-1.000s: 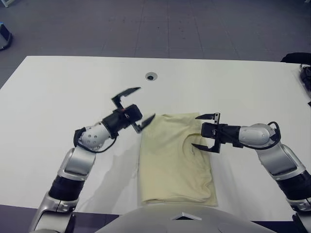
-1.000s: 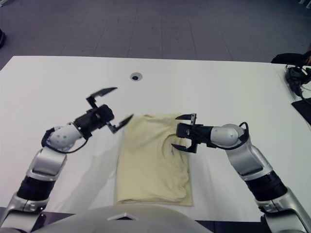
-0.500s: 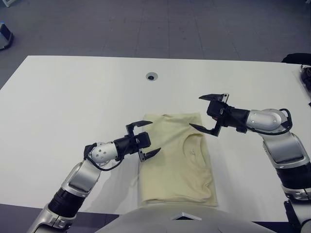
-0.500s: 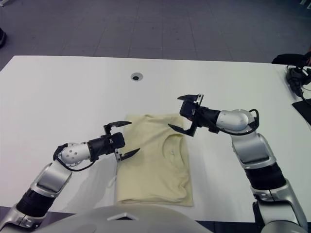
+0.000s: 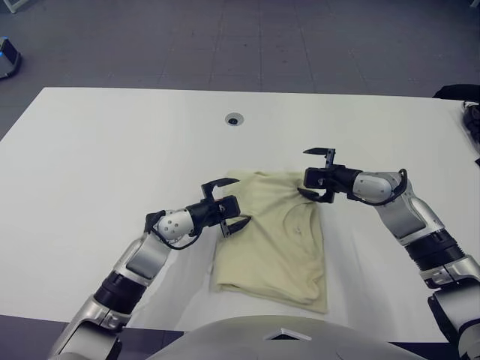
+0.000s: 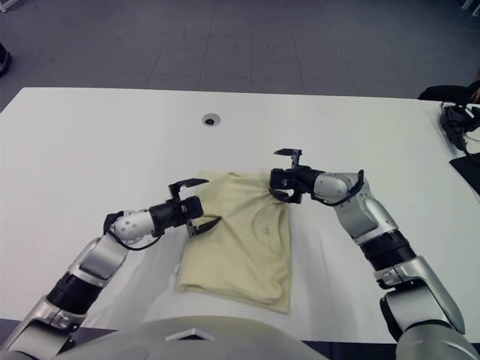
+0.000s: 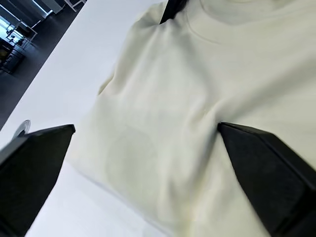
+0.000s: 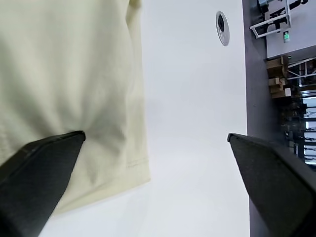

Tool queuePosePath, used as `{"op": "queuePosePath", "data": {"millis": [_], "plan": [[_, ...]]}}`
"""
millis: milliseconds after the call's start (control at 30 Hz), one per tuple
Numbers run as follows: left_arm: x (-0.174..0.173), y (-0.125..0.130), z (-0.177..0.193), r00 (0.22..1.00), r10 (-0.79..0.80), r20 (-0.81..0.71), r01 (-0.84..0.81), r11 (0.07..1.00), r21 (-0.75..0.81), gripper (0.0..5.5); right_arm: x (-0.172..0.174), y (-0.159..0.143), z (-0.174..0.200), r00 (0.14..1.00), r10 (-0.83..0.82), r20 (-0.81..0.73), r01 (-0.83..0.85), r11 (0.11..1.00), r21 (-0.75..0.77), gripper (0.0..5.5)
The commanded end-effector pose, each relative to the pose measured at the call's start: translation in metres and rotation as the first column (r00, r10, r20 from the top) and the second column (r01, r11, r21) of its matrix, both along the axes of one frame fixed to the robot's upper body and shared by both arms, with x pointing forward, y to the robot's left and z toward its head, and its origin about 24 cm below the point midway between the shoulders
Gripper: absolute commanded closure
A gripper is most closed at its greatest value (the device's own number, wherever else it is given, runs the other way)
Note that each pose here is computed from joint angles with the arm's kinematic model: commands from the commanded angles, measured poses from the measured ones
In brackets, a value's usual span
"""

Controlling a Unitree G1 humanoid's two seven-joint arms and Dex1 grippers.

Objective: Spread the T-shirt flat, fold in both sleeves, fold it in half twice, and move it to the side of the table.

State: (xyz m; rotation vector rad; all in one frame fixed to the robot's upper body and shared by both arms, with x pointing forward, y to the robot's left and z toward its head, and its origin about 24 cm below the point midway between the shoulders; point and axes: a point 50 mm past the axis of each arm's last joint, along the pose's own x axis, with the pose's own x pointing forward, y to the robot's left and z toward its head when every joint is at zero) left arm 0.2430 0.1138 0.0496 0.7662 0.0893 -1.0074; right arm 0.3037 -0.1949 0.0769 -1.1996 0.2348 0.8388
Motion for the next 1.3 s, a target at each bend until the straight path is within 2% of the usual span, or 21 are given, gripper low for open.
{"op": "queuePosePath", "data": {"millis": [33,267,400,633,833,933,1000,1067,1167,1233,1300], "plan": [[0.008,0.002,-0.011,0.998,0.057,-0.01,-0.056,0.996,0.068,0.1,0.004,-0.012,-0.027,0.995,-0.078,-0.065,0.075,0.996,-0.039,0.13],[0.016,0.0,-0.008,0.997,0.074,0.025,-0.076,0.994,0.082,0.1,0.033,-0.005,-0.018,0.991,-0.128,0.046,0.124,0.989,0.078,0.13],[0.02,-0.005,-0.001,0.997,0.061,0.051,-0.064,0.996,0.06,0.1,0.035,-0.003,-0.014,0.99,-0.14,-0.003,0.139,0.975,0.172,0.13],[0.02,-0.012,0.032,0.987,0.114,0.117,-0.1,0.988,-0.116,0.1,0.04,0.011,0.032,0.995,-0.102,0.015,0.088,0.918,0.385,0.13],[0.018,-0.013,0.068,0.977,0.155,0.149,-0.112,0.959,-0.26,0.1,0.025,0.005,0.08,0.99,-0.126,0.06,0.074,0.841,0.536,0.13],[0.013,-0.004,0.092,0.968,0.186,0.168,-0.121,0.933,-0.339,0.1,0.009,0.007,0.111,0.989,-0.118,0.085,0.044,0.803,0.595,0.13],[0.006,0.006,0.104,0.963,0.188,0.191,-0.112,0.93,-0.351,0.1,-0.01,0.009,0.117,0.995,-0.072,0.065,0.021,0.814,0.581,0.13],[-0.017,0.018,0.103,0.981,0.06,0.185,-0.012,0.968,-0.251,0.1,-0.045,0.011,0.103,0.999,0.045,-0.022,-0.027,0.851,0.524,0.13],[-0.069,0.036,0.081,0.981,-0.196,0.016,0.196,0.979,-0.061,0.1,-0.103,0.009,0.067,0.955,0.182,-0.235,-0.08,0.919,0.385,0.13],[-0.092,0.046,0.071,0.965,-0.245,-0.09,0.246,0.969,0.002,0.1,-0.134,0.006,0.049,0.91,0.213,-0.356,-0.098,0.945,0.313,0.13],[-0.104,0.05,0.065,0.957,-0.262,-0.126,0.273,0.958,0.084,0.1,-0.152,0.005,0.04,0.881,0.221,-0.419,-0.107,0.954,0.28,0.13]]}}
